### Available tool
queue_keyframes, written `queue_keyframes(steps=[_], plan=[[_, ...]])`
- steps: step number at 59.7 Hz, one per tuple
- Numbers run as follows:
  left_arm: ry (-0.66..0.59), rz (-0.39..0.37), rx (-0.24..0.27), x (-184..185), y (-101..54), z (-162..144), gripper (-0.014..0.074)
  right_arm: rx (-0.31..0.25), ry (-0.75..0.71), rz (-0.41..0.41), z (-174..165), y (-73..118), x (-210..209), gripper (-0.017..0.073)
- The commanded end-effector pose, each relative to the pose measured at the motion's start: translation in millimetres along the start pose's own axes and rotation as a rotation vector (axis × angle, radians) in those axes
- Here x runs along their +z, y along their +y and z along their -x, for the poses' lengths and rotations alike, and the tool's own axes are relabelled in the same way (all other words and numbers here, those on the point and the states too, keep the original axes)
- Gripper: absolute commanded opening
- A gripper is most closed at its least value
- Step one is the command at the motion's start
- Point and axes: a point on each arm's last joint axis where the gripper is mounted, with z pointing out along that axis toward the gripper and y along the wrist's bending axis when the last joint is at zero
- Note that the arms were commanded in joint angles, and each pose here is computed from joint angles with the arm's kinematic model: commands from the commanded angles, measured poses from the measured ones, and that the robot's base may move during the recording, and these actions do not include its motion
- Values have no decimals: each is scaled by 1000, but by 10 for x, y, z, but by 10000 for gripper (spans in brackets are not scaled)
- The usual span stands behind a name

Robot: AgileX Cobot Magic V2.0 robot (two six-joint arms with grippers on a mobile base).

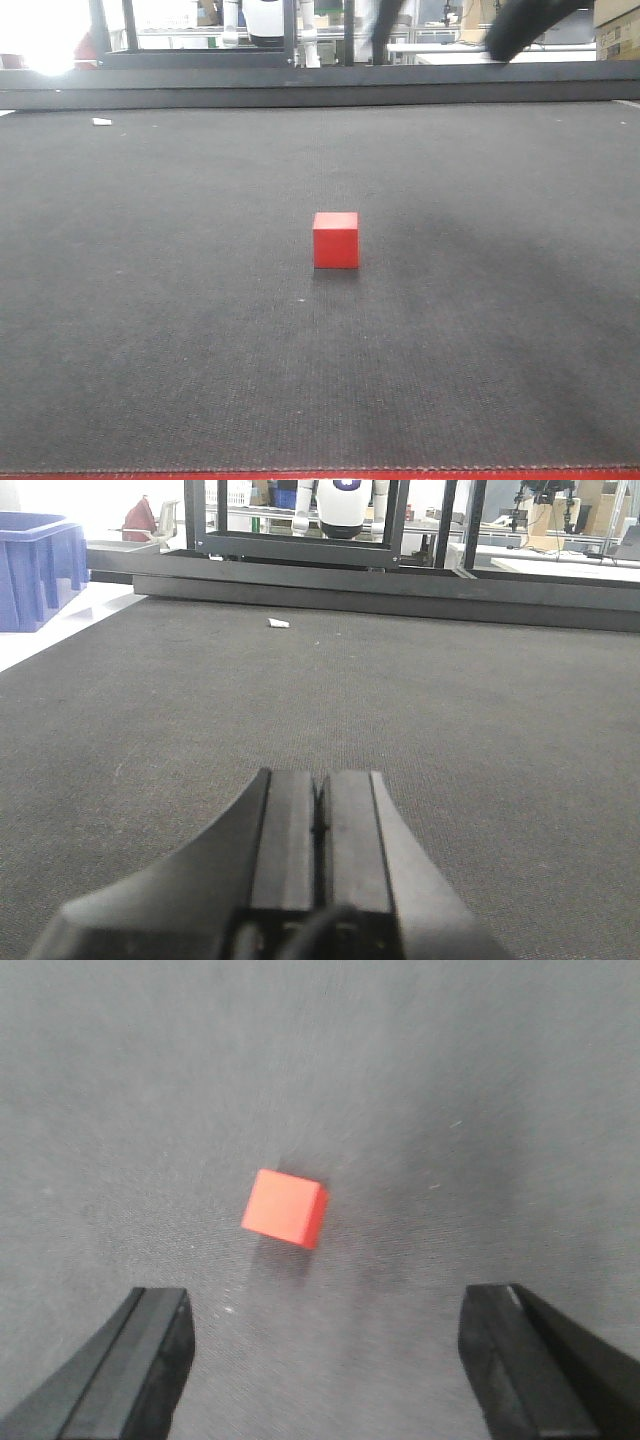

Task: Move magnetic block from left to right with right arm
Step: 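Lower the open right gripper over the red cube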

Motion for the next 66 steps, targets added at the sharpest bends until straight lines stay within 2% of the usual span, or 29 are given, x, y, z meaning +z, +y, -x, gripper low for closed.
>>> queue_keyframes(steps=[1, 16, 23, 43, 52, 56, 60, 66], plan=[[-95, -3, -4, -12, -2, 58, -116, 17, -45, 3, 163, 183, 43, 634], [-95, -3, -4, -12, -2, 58, -116, 56, 50, -64, 245, 415, 617, 634], [-95, -3, -4, -12, -2, 58, -116, 72, 86, -95, 248, 442, 841, 634], [-95, -3, -4, -12, -2, 58, -116, 46, 145, -161, 178, 419, 1276, 631], [-95, -3, -4, -12, -2, 58, -115, 41, 155, -164, 145, 417, 1397, 630], [-95, -3, -4, -12, -2, 58, -116, 41, 148, -158, 150, 422, 1403, 604], [-95, -3, -4, -12, -2, 58, -116, 41, 139, -150, 158, 429, 1405, 539], [-95, -3, -4, -12, -2, 58, -116, 42, 135, -147, 164, 427, 1406, 381]])
